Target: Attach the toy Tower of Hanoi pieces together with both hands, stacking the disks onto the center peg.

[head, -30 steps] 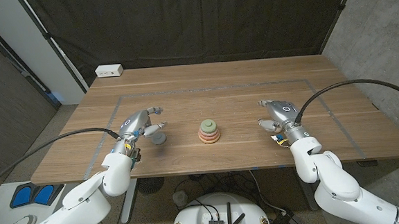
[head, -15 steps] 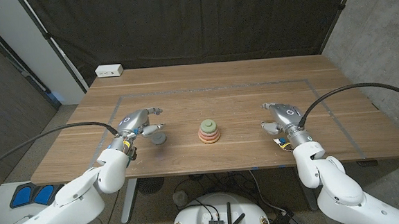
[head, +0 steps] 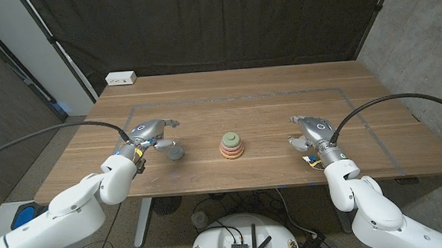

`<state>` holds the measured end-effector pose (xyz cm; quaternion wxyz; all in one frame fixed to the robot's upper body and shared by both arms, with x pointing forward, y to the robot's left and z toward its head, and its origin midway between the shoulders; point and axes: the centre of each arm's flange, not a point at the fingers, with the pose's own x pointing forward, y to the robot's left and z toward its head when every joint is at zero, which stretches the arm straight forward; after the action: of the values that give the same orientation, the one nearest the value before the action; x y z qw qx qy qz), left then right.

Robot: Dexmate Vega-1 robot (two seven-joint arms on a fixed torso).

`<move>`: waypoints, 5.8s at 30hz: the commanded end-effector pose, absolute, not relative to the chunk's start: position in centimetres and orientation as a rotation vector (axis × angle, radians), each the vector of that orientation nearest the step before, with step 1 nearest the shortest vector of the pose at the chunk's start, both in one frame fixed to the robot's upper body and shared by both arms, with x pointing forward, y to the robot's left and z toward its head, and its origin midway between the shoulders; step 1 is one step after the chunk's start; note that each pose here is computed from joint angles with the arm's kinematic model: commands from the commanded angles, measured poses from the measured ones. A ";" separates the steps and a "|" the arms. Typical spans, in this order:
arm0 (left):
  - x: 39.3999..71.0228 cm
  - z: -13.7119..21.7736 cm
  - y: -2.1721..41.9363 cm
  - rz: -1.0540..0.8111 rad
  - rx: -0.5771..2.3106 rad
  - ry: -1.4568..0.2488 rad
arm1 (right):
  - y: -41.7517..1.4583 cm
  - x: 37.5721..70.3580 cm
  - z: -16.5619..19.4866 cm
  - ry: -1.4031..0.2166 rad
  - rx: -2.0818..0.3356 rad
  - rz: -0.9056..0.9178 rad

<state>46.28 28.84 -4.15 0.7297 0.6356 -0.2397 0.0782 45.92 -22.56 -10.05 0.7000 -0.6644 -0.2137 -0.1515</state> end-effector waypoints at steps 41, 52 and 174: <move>49.4 -3.5 29.2 -0.103 1.659 -0.247 | -21.4 46.2 -8.2 -0.491 -1.498 -0.350; 50.0 -4.5 28.9 -0.095 1.662 -0.263 | -21.5 46.2 -8.2 -0.487 -1.493 -0.351; 49.3 -3.8 28.5 -0.062 1.529 -0.316 | -21.8 45.4 -8.1 -0.477 -1.494 -0.358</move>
<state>49.93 28.45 -5.18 0.7047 0.6954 -0.1400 -0.0142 45.30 -21.93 -8.22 0.6923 -0.6695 -0.2157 -0.1609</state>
